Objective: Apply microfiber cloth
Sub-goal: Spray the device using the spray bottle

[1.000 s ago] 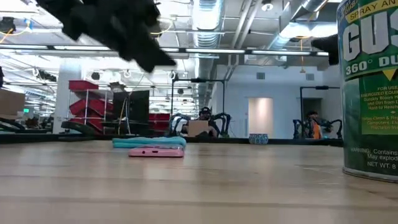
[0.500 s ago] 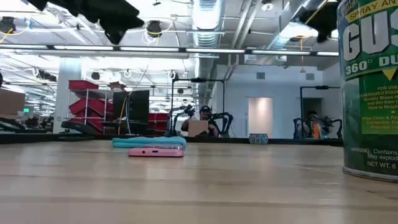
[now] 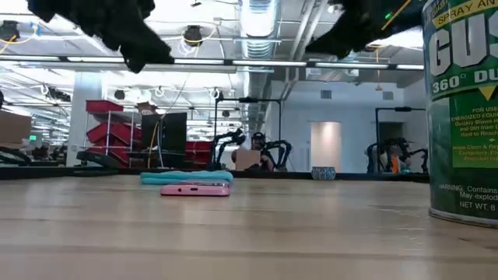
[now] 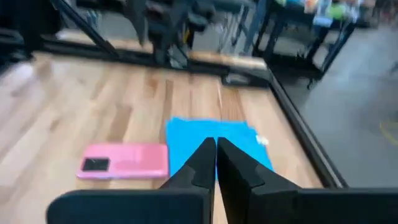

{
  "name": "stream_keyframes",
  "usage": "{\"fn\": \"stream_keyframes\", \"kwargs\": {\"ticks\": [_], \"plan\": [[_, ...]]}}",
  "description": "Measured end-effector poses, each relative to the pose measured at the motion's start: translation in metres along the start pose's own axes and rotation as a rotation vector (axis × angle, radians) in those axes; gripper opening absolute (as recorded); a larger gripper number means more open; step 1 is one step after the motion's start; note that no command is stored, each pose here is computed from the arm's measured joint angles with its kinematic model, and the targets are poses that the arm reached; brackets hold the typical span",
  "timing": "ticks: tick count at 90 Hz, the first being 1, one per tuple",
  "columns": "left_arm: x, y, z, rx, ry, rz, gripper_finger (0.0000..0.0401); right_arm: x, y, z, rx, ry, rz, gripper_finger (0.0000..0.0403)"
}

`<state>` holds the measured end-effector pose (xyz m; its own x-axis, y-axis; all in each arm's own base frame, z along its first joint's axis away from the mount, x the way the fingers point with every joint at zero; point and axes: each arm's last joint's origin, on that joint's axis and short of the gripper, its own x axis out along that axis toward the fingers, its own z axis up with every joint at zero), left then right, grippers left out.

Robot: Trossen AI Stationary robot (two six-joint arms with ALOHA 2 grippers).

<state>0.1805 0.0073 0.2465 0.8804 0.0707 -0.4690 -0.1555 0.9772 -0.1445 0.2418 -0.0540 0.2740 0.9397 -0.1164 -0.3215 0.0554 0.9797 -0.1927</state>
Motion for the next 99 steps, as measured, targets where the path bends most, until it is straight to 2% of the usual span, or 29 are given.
{"fn": "stream_keyframes", "kwargs": {"ticks": [13,23,40,57,68,88,99], "plan": [[0.009,0.005,-0.02,-0.09,0.011,-0.029,0.0116,0.017,-0.006,-0.013,0.053,0.075,-0.01,0.0],[0.015,0.006,-0.034,-0.21,-0.016,-0.078,0.0116,0.026,-0.007,-0.021,0.078,0.11,-0.008,0.0],[0.019,0.007,-0.044,-0.407,-0.042,-0.11,0.0116,0.05,0.008,-0.033,0.065,0.149,0.043,0.0],[0.019,0.001,-0.047,-0.519,-0.026,-0.143,0.0116,0.066,0.023,-0.045,0.055,0.22,0.003,0.0],[0.019,0.002,-0.053,-0.548,0.028,-0.093,0.0116,0.069,0.03,-0.046,0.072,0.221,0.018,0.0],[0.024,0.004,-0.063,-0.458,0.108,-0.019,0.0104,0.069,0.04,-0.044,0.074,0.216,0.05,0.0],[0.034,0.005,-0.074,-0.539,0.19,0.017,0.0089,0.074,0.047,-0.048,0.093,0.238,0.067,0.0]]}}
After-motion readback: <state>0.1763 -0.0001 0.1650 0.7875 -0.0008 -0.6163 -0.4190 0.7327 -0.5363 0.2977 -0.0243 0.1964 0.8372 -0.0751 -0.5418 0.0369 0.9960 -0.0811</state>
